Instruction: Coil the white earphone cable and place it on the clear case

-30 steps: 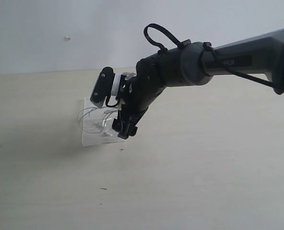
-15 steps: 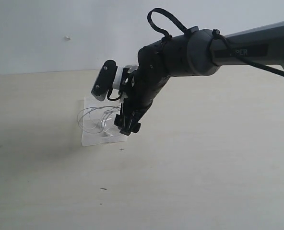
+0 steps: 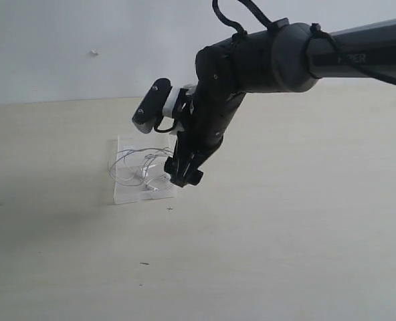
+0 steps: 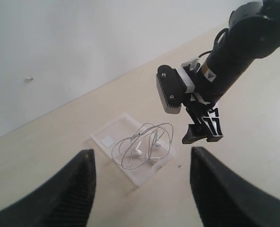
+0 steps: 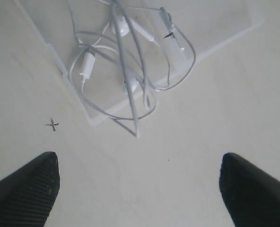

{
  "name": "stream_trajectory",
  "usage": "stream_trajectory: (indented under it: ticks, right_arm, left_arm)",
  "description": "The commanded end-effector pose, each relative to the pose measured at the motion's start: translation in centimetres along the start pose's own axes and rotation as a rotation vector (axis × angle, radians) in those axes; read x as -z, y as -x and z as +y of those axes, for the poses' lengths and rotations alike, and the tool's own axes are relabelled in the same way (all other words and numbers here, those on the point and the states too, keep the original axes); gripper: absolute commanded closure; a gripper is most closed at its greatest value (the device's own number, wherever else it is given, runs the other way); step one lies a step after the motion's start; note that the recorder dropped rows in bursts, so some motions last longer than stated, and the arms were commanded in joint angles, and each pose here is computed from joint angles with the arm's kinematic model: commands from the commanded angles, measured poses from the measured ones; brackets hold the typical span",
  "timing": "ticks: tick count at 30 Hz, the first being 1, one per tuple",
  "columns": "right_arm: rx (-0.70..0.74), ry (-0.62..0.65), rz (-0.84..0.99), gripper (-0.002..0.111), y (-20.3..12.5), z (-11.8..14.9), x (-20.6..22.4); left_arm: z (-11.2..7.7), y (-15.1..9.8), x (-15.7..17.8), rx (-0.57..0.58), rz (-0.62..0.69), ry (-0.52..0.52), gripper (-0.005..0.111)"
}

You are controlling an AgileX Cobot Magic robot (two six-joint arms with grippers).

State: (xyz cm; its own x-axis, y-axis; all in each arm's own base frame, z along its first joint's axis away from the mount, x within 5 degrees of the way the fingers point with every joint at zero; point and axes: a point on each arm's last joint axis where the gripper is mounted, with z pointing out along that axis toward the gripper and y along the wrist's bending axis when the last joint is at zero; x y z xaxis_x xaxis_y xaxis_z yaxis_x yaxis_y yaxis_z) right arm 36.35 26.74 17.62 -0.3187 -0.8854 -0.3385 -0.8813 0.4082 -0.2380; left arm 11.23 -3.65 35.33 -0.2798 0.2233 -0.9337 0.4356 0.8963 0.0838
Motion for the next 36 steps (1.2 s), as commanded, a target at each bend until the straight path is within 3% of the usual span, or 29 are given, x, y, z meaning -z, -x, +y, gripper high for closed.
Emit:
stream_trajectory:
  ticks: [1, 15, 19, 26, 33, 36]
  right_arm:
    - [-0.03, -0.034, -0.049, 0.022, 0.5, -0.7, 2.4]
    - [-0.086, -0.085, -0.138, 0.022, 1.1, -1.3, 8.1]
    - [-0.183, -0.104, -0.182, 0.026, 1.3, -1.5, 10.2]
    - [-0.218, -0.126, -0.249, 0.063, 1.3, -1.6, 13.7]
    - [-0.287, -0.08, -0.283, 0.107, 1.0, -1.0, 16.6]
    - [-0.306, -0.061, -0.301, 0.108, 0.8, -0.7, 18.0]
  left_arm:
    - [0.0, 0.1, 0.1, 0.006, -0.013, 0.008, 0.049]
    - [0.0, 0.1, 0.1, 0.004, -0.013, 0.008, 0.049]
    - [0.1, 0.0, 0.1, 0.001, -0.011, 0.01, 0.049]
    - [0.1, 0.0, 0.1, 0.001, -0.011, 0.01, 0.049]
    - [0.1, 0.0, 0.1, 0.007, -0.011, 0.01, 0.05]
    - [0.0, 0.0, 0.1, 0.032, -0.012, 0.009, 0.06]
